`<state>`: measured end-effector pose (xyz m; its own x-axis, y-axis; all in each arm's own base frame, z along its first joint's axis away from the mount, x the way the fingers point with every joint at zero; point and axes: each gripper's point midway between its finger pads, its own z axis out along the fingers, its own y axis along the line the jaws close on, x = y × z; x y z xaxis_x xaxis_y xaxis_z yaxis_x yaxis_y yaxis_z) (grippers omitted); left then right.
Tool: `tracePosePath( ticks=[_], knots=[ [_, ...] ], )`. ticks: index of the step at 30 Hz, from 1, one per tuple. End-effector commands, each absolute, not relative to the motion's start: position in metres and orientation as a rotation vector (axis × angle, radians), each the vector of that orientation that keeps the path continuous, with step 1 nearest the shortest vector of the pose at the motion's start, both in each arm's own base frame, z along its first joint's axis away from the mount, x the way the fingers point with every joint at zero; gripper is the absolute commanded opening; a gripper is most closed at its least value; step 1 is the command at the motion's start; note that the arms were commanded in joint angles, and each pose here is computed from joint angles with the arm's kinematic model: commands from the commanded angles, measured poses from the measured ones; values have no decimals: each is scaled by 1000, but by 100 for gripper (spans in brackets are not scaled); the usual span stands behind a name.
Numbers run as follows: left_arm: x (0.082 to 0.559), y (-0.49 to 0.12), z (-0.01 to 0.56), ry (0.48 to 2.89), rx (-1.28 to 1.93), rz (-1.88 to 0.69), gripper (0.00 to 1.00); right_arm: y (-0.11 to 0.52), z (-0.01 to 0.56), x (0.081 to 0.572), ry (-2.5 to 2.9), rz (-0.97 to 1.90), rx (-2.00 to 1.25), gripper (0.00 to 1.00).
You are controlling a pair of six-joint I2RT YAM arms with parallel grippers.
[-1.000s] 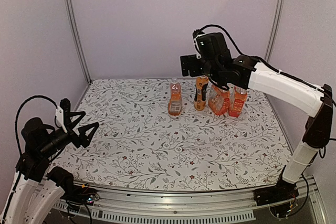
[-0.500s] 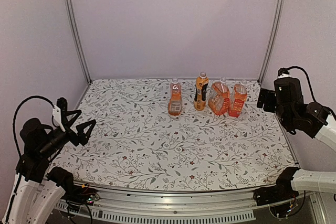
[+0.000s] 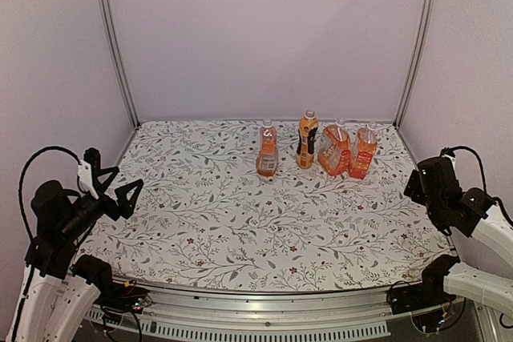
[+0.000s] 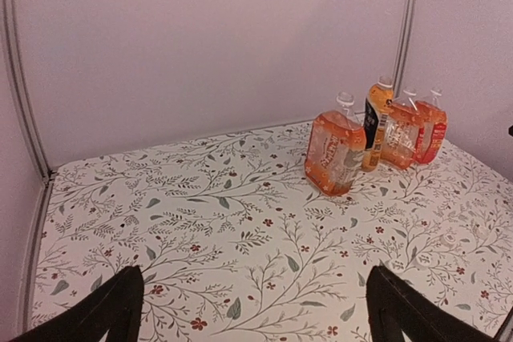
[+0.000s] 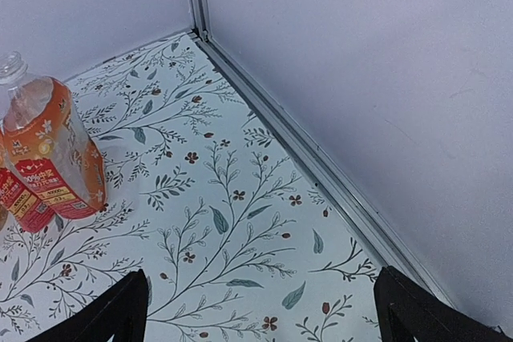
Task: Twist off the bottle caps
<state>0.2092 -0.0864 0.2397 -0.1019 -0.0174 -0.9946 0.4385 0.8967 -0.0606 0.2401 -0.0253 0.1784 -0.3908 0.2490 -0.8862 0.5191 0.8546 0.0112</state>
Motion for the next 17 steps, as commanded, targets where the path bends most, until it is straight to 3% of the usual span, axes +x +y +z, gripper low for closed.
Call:
tracePosePath(
  ticks=[1,17],
  knots=[
    [215,-80,230,1664,302,-370,97,-23,168,242,1956,-249,595,99],
    [223,-73,221,1707,268,-354,97,-26,172,259,1909,-340,625,99]
  ],
)
